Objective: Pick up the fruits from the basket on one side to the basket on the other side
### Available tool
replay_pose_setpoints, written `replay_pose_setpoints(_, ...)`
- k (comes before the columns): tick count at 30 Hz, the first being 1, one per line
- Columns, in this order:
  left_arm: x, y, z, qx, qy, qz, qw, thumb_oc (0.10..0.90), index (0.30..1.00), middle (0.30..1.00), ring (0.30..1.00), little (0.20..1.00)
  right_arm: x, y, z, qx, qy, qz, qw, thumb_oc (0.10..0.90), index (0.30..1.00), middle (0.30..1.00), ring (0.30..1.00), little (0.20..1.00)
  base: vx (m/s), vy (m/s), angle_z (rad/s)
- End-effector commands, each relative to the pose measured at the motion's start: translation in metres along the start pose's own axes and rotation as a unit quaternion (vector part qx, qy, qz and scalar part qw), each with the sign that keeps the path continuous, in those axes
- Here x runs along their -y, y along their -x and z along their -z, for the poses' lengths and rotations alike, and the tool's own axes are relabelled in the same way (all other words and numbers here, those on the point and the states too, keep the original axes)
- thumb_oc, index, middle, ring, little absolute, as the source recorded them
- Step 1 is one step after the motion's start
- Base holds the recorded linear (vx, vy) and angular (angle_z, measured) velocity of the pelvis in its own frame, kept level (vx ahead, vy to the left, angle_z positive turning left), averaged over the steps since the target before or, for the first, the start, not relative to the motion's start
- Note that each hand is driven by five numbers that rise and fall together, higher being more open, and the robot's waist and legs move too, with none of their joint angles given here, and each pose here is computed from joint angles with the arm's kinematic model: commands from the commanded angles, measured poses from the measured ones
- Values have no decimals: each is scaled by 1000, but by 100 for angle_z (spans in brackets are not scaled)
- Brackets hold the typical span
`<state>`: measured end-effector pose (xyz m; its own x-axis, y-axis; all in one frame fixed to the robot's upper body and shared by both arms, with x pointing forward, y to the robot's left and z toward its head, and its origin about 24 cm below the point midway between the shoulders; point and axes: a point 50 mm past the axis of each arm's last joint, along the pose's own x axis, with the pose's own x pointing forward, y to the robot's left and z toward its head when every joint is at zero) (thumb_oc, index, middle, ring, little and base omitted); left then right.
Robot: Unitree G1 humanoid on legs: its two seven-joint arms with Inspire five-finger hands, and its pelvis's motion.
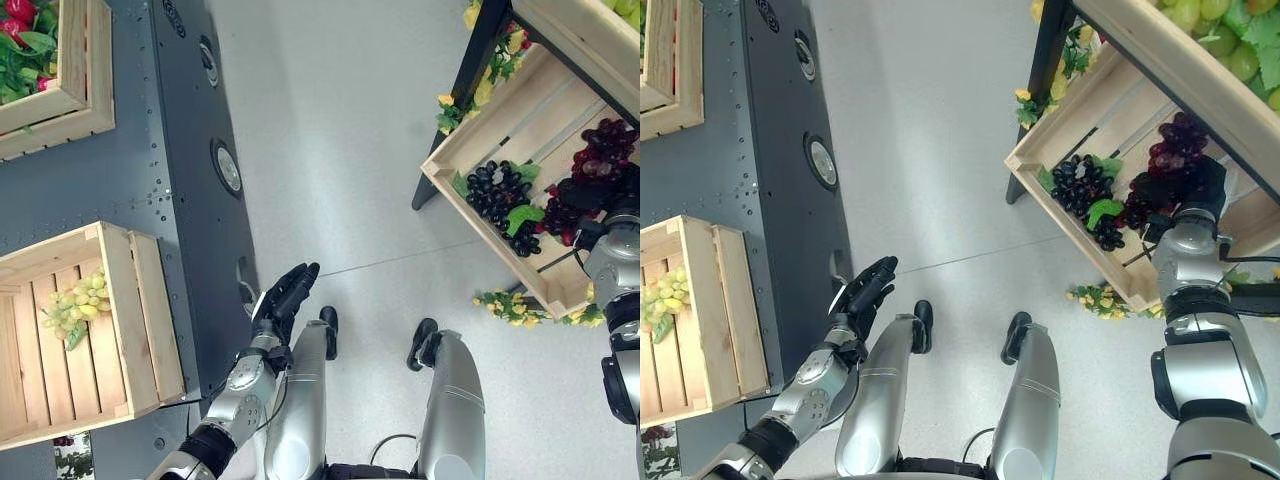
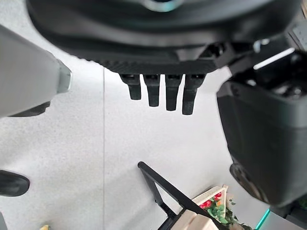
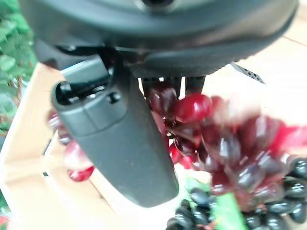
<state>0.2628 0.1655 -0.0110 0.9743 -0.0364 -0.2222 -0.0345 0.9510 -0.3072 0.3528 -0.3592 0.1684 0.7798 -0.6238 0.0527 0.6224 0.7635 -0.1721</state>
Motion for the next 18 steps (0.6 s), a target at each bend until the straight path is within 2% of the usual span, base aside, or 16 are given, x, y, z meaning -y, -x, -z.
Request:
replay_pose_setpoints(1, 12, 5, -23, 62, 9, 46, 997, 800, 900, 900, 900, 900, 46, -12, -80, 114, 23, 51, 992, 800, 900, 900, 900, 900, 0, 0, 0)
replay_pose_setpoints(11, 13, 6, -23, 64, 9, 47, 997, 800, 900, 900, 900, 900, 49, -14, -70, 82, 61, 73, 992, 800, 900, 900, 900, 900, 0, 0, 0)
replay_pose_setpoints(18, 16, 6, -23, 63, 12, 51, 997, 800, 900, 900, 900, 900, 40, -12, -74, 96, 48, 58, 993, 800, 900, 900, 900, 900, 0, 0, 0)
